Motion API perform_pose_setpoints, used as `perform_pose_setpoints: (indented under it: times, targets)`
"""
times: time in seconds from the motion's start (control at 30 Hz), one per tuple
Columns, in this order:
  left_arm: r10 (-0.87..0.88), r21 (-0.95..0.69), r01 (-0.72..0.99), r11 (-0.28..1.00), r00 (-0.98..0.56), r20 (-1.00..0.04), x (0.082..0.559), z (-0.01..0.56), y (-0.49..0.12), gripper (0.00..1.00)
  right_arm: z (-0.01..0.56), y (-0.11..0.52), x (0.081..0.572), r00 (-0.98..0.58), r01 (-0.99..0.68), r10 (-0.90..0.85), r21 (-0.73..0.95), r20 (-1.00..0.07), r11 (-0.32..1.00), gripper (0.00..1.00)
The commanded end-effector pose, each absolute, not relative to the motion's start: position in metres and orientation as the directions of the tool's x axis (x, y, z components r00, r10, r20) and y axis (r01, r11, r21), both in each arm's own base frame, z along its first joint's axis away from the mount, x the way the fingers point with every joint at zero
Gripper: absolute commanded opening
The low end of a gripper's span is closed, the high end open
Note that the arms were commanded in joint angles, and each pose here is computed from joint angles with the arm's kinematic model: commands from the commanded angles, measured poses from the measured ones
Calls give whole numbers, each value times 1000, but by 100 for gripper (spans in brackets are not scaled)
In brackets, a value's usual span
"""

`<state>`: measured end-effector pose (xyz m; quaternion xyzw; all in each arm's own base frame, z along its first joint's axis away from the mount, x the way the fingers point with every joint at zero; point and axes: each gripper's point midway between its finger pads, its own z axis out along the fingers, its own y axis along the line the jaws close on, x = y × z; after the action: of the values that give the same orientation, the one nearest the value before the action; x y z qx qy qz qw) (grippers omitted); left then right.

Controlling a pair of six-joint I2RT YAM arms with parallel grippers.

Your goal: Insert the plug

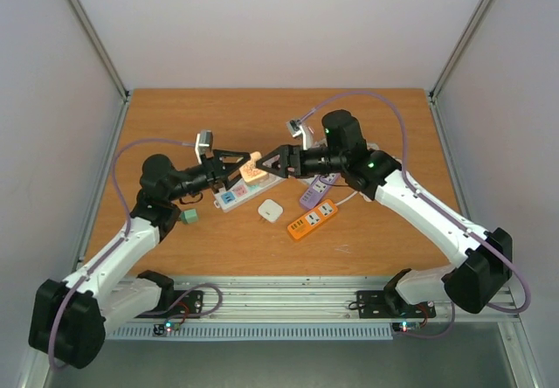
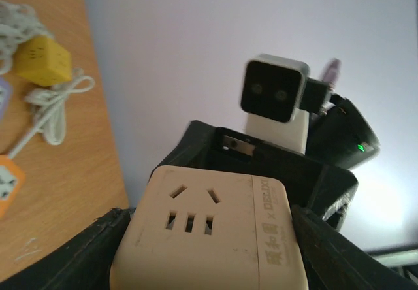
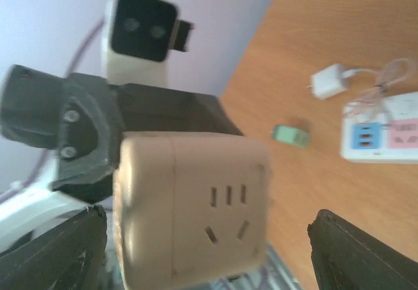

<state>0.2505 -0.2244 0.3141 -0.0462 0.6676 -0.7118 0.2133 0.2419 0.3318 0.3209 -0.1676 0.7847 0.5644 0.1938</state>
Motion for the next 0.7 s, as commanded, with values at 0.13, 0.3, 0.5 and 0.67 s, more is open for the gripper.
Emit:
perform_pose_setpoints:
  times: [0.13, 0.3, 0.5, 0.67]
  targets:
    - [-392, -878, 305, 369, -806, -444, 265, 279, -205, 47, 291, 304, 251, -713, -601, -129, 506, -689, 619, 83]
    - [-381, -879, 291, 379, -816, -435, 269, 271, -207, 46, 284, 323, 242, -658, -638, -204, 391, -725, 663, 84]
    - [-374, -877, 269, 399, -825, -423, 269, 262, -206, 44, 275, 346, 236, -646, -641, -260, 324, -718, 696, 84]
    - [-375, -882, 258, 395, -831, -411, 268, 260, -207, 44, 269, 353, 247, -659, -589, -236, 295, -714, 753, 84]
